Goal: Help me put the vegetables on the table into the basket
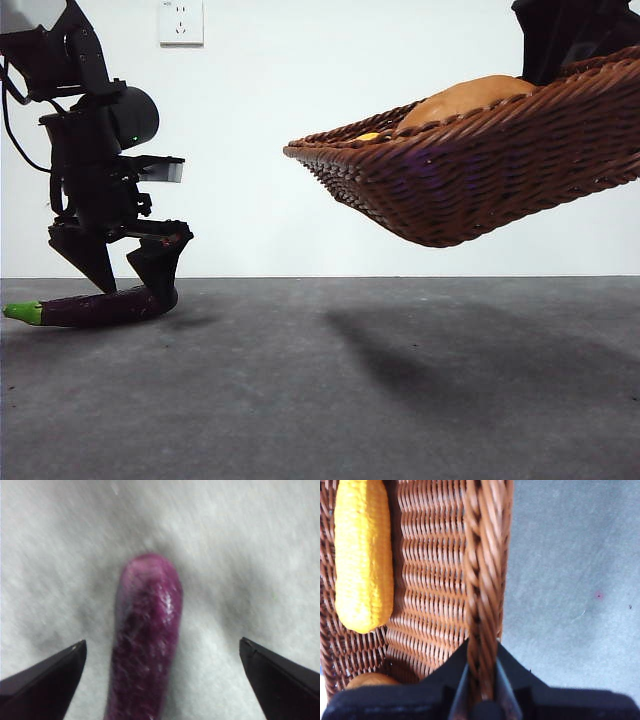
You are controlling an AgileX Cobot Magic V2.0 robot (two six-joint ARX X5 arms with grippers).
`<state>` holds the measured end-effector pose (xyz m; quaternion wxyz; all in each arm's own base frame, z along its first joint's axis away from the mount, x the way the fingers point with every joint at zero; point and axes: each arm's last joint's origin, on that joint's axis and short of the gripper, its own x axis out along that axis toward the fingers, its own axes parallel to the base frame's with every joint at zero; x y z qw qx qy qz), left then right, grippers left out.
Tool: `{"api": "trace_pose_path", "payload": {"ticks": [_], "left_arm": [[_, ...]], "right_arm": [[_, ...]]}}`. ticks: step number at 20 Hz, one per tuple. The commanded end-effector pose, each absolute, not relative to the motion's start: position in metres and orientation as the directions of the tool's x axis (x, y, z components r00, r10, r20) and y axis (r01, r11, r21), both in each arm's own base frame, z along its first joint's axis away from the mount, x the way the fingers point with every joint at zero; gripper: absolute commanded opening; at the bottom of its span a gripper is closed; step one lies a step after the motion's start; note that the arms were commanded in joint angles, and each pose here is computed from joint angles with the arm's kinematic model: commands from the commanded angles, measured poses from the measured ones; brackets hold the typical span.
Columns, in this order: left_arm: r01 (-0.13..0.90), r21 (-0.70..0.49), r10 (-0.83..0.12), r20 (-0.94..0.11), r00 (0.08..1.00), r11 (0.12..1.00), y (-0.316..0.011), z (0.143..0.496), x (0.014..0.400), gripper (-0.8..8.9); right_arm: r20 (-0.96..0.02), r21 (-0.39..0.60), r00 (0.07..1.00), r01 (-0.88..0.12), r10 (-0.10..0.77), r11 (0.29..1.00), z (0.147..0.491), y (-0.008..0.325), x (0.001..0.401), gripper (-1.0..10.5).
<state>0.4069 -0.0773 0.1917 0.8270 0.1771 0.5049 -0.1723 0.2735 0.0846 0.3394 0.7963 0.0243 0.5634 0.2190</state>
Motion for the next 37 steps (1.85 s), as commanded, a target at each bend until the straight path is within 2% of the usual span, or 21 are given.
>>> {"api": "trace_pose_path", "payload": {"ticks": [1, 2, 4, 6, 9, 12, 14, 16, 18, 21, 24, 28, 31, 34, 37], "left_arm": [[0.442, 0.103, -0.102, -0.903, 0.416, 0.891, -0.073, 0.187, 0.407, 3.06], [0.438, 0.098, -0.103, -0.905, 0.414, 0.894, -0.072, 0.187, 0.407, 2.74], [0.435, 0.098, -0.102, -0.904, 0.415, 0.895, -0.071, 0.187, 0.407, 2.72], [0.438, 0.087, -0.11, -0.907, 0.406, 0.895, -0.071, 0.187, 0.407, 1.85], [0.439, 0.073, -0.121, -0.909, 0.399, 0.896, -0.069, 0.187, 0.407, 1.7], [0.438, 0.068, -0.126, -0.908, 0.4, 0.896, -0.068, 0.188, 0.407, 0.42], [0.415, 0.052, -0.129, -0.909, 0.397, 0.908, -0.068, 0.198, 0.406, 0.21], [0.393, -0.043, -0.201, -0.907, 0.371, 0.919, -0.07, 0.222, 0.405, 0.21], [0.39, -0.185, -0.33, -0.878, 0.347, 0.902, -0.073, 0.257, 0.4, 0.22], [0.413, -0.359, -0.513, -0.778, 0.363, 0.837, -0.077, 0.315, 0.379, 0.23], [0.505, -0.403, -0.613, -0.699, 0.368, 0.763, -0.086, 0.36, 0.341, 0.23], [0.636, -0.414, -0.715, -0.616, 0.332, 0.652, -0.116, 0.4, 0.292, 0.23], [0.696, -0.43, -0.763, -0.59, 0.264, 0.574, -0.151, 0.406, 0.275, 0.23], [0.688, -0.492, -0.789, -0.583, 0.195, 0.533, -0.191, 0.395, 0.273, 0.25], [0.615, -0.587, -0.813, -0.561, 0.159, 0.526, -0.223, 0.382, 0.278, 0.27]], "right_arm": [[-0.882, 0.294, 0.267, -0.33, 0.387, 0.897, 0.339, 0.086, 0.274, -0.1], [-0.883, 0.294, 0.266, -0.33, 0.387, 0.897, 0.339, 0.086, 0.274, -0.1], [-0.882, 0.294, 0.268, -0.331, 0.388, 0.897, 0.339, 0.086, 0.274, -0.1], [-0.883, 0.294, 0.266, -0.33, 0.387, 0.897, 0.339, 0.086, 0.274, -0.1], [-0.883, 0.294, 0.266, -0.33, 0.387, 0.897, 0.339, 0.086, 0.274, -0.1], [-0.883, 0.294, 0.264, -0.329, 0.387, 0.897, 0.338, 0.086, 0.274, -0.1], [-0.883, 0.294, 0.266, -0.329, 0.387, 0.897, 0.339, 0.086, 0.274, -0.1], [-0.883, 0.294, 0.266, -0.33, 0.387, 0.897, 0.339, 0.086, 0.274, -0.1], [-0.883, 0.294, 0.266, -0.329, 0.387, 0.897, 0.339, 0.086, 0.274, -0.1], [-0.882, 0.296, 0.268, -0.324, 0.387, 0.899, 0.339, 0.086, 0.274, -0.1], [-0.882, 0.299, 0.269, -0.318, 0.388, 0.9, 0.339, 0.086, 0.274, -0.1], [-0.874, 0.316, 0.275, -0.305, 0.401, 0.898, 0.339, 0.087, 0.275, -0.1], [-0.844, 0.372, 0.268, -0.33, 0.464, 0.868, 0.341, 0.089, 0.276, -0.1], [-0.837, 0.389, 0.259, -0.336, 0.481, 0.858, 0.341, 0.09, 0.276, -0.1], [-0.838, 0.39, 0.256, -0.335, 0.481, 0.858, 0.341, 0.09, 0.275, -0.1]]}}
